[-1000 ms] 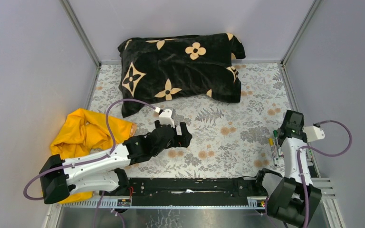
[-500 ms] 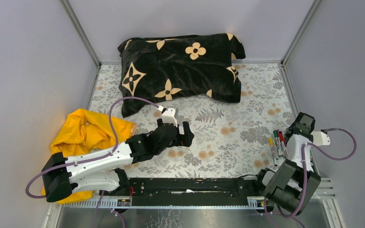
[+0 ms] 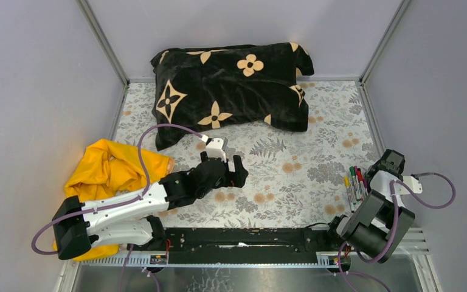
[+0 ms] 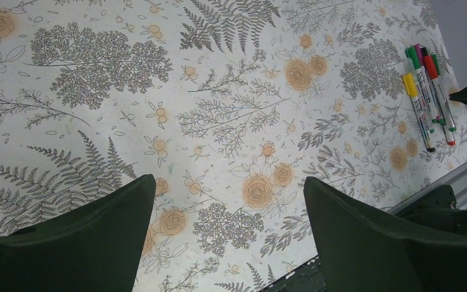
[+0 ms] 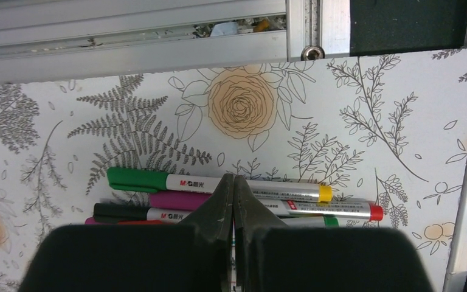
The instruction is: Open the pen caps
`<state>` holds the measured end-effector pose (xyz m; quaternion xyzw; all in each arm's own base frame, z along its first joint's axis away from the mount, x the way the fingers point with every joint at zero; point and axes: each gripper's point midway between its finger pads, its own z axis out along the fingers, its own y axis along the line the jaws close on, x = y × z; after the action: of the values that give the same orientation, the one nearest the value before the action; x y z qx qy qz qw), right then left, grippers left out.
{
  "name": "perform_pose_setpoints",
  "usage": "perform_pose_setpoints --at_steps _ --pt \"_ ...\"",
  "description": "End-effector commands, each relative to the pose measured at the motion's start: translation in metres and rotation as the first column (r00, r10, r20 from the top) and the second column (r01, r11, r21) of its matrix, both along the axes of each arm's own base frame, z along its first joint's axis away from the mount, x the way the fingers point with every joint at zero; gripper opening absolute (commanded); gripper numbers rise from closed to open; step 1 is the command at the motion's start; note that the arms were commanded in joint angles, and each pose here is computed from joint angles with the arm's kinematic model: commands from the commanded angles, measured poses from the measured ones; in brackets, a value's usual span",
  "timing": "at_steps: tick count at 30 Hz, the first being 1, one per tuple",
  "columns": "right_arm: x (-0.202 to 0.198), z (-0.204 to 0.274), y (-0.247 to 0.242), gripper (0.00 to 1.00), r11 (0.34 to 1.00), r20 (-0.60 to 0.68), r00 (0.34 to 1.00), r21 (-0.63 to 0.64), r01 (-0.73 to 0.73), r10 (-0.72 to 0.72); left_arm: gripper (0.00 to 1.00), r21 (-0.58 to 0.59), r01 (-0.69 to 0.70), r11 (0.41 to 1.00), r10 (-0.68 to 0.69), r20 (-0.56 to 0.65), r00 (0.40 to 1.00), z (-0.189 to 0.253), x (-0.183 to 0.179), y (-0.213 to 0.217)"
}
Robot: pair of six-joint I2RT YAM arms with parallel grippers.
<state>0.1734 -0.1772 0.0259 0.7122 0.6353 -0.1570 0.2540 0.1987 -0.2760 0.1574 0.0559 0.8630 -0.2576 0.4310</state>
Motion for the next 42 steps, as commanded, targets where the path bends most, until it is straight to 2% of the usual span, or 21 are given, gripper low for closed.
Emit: perform_pose_setpoints --at_steps 1,9,24,42 --pt "-0.001 -0.004 -0.004 0.00 1.000 -0.014 1.000 0.003 0.009 -0.009 0.99 -0.053 0.005 0.999 -0.003 0.042 0.999 0.019 0.002 -0.005" --pt "-0.002 -0.013 0.000 0.00 0.999 -0.040 0.999 0.036 -0.006 0.007 0.99 -0.065 -0.004 0.998 0.008 0.054 0.999 0.022 0.002 -0.001" --pt "0.007 -0.026 0.015 0.00 0.990 -0.010 0.997 0.115 -0.076 0.078 0.99 -0.088 -0.018 0.996 0.022 0.044 0.999 0.019 0.001 0.000" --pt "0.013 -0.026 0.043 0.00 0.987 -0.011 0.993 0.111 -0.119 0.121 0.99 -0.114 -0.037 0.993 0.042 0.044 0.998 0.027 0.000 0.006"
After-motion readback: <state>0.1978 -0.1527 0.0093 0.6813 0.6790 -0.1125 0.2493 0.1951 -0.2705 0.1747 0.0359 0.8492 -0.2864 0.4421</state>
